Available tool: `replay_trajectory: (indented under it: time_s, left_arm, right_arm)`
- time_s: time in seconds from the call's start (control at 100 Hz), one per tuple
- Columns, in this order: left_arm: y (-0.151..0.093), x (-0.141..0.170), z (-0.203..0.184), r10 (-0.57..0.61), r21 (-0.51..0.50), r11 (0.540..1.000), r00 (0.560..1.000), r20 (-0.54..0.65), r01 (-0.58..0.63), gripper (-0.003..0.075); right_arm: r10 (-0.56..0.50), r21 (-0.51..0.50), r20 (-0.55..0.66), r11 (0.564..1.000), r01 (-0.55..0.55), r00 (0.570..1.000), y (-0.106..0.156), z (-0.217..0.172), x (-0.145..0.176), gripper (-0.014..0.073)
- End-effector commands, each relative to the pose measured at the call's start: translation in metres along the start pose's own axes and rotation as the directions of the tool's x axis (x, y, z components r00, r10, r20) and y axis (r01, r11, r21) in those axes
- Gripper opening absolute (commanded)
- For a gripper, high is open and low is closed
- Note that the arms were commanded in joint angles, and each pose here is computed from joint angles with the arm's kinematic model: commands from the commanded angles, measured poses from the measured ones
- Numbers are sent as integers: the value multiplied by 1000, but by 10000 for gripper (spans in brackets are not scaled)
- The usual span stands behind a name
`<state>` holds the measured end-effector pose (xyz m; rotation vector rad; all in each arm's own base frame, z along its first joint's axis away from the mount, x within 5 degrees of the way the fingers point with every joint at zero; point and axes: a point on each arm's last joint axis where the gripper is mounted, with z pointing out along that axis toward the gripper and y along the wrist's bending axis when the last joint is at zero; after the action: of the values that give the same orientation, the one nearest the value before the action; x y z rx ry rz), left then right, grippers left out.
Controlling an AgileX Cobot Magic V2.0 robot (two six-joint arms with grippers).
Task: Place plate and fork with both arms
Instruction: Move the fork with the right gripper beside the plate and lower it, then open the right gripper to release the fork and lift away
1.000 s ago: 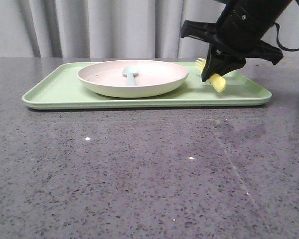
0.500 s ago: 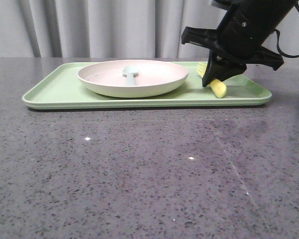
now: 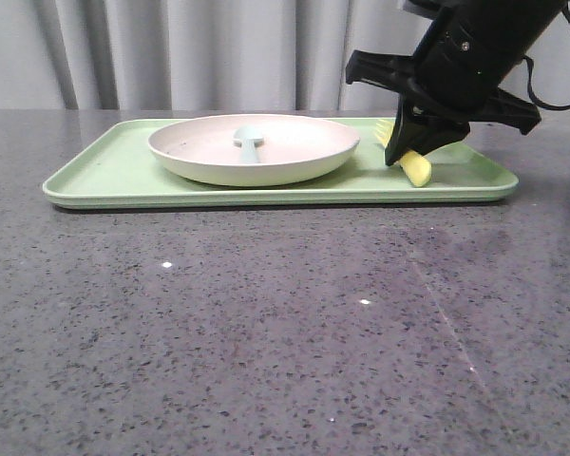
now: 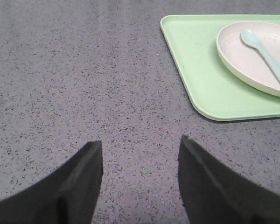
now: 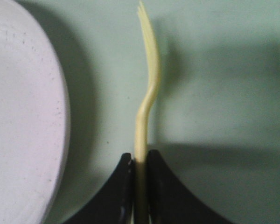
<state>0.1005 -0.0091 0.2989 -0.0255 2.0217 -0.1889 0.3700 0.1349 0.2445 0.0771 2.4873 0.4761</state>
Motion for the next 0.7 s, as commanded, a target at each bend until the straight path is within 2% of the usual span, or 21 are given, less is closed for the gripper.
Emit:
replay_trajectory:
  time_s: [0.0,0.14,0.43,0.69]
  left_arm:
    - [-1,-14,-4,-24,-3,1000,995,93,25,367]
    - [-1,-14,-4,-24,-3,1000,995,93,25,367]
    - [-1,-14,-4,-24,-3,1000,995,93,25,367]
    - [-1,-14,-4,-24,-3,1000,995,93,25,367]
  right_arm:
    - [-3,-38,111,999,8,994,7,-22,-17,73]
    - [-3,-38,110,999,8,994,7,-22,-17,107]
    - [-3,-38,110,999,8,994,7,-22,-17,302]
    - [-3,-39,115,999,8,993,7,-22,-17,316]
